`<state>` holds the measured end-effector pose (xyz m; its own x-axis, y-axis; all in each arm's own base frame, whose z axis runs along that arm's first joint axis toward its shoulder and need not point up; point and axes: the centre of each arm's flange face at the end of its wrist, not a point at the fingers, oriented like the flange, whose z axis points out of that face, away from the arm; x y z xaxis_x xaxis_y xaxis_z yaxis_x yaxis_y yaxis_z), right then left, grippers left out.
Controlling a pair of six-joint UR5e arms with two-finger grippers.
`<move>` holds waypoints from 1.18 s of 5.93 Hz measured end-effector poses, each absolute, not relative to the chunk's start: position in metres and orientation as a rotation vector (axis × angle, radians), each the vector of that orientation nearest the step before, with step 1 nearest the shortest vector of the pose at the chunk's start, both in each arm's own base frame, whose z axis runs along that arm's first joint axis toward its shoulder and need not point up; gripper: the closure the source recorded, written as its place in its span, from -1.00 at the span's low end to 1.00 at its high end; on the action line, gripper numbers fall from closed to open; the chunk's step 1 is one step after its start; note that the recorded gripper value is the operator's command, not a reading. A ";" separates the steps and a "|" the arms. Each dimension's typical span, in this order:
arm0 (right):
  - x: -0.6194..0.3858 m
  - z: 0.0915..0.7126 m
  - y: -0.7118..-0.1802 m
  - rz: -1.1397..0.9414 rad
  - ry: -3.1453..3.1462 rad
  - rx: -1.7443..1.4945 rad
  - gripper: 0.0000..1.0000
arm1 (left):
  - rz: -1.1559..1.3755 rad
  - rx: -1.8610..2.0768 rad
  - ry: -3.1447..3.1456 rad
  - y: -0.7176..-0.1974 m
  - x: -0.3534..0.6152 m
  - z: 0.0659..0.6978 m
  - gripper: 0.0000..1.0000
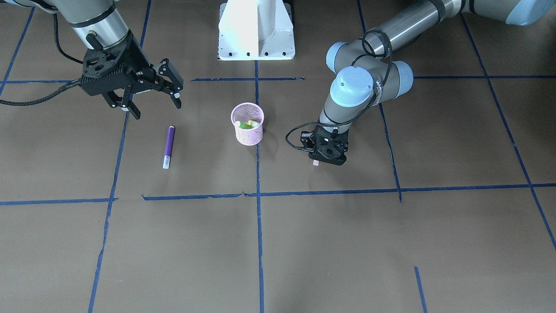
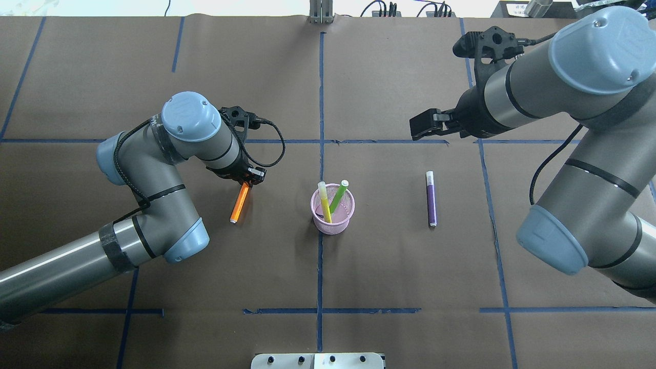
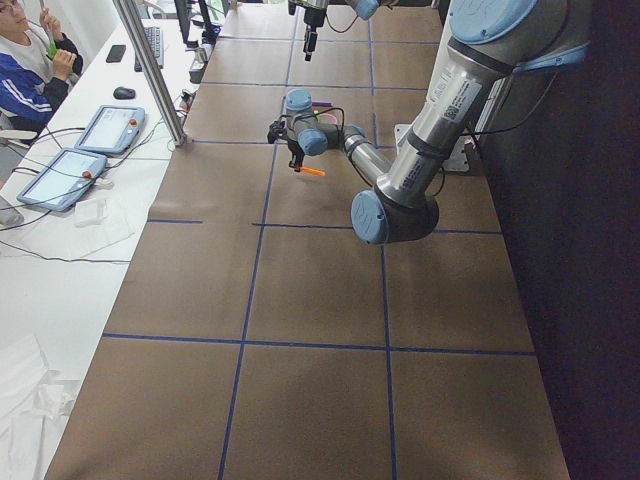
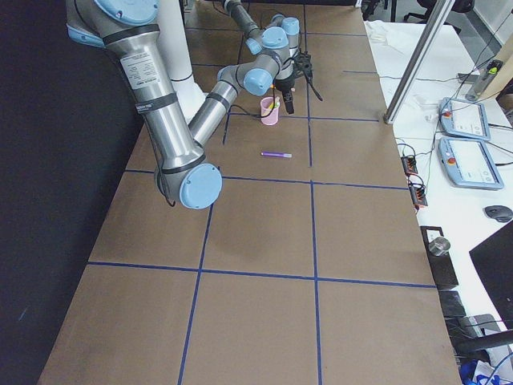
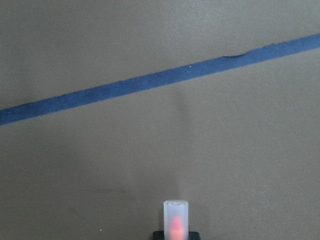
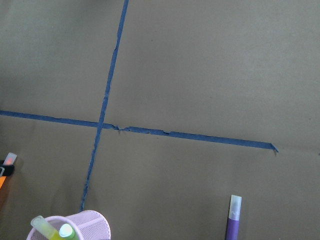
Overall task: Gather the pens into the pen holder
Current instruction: 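Lift the orange highlighter with the left gripper and carry it over the pink cup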
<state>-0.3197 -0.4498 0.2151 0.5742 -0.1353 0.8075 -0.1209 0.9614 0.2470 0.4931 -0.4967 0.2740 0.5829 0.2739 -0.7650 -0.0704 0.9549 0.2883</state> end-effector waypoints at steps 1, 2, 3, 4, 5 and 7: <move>-0.320 0.219 -0.450 -0.008 -0.952 0.258 -1.00 | 0.205 0.304 0.981 -0.488 0.462 0.244 1.00; -0.322 0.226 -0.450 -0.003 -0.926 0.218 -1.00 | 0.205 0.405 1.044 -0.480 0.436 0.211 1.00; -0.324 0.233 -0.451 0.004 -0.902 0.191 -1.00 | 0.199 0.511 1.112 -0.473 0.418 0.185 1.00; -0.325 0.236 -0.453 0.009 -0.891 0.180 -1.00 | 0.196 0.596 1.178 -0.467 0.405 0.167 1.00; -0.325 0.239 -0.453 0.011 -0.886 0.174 -1.00 | 0.193 0.679 1.237 -0.462 0.398 0.161 1.00; -0.325 0.245 -0.453 0.015 -0.876 0.166 -1.00 | 0.153 0.857 1.352 -0.456 0.408 0.188 1.00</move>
<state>-0.3249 -0.4532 0.2446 0.6407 -0.0550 0.7658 -0.0809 0.9870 0.1386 0.4082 -0.4564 0.1880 0.2571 0.5603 -0.7874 0.3696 0.6958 0.6158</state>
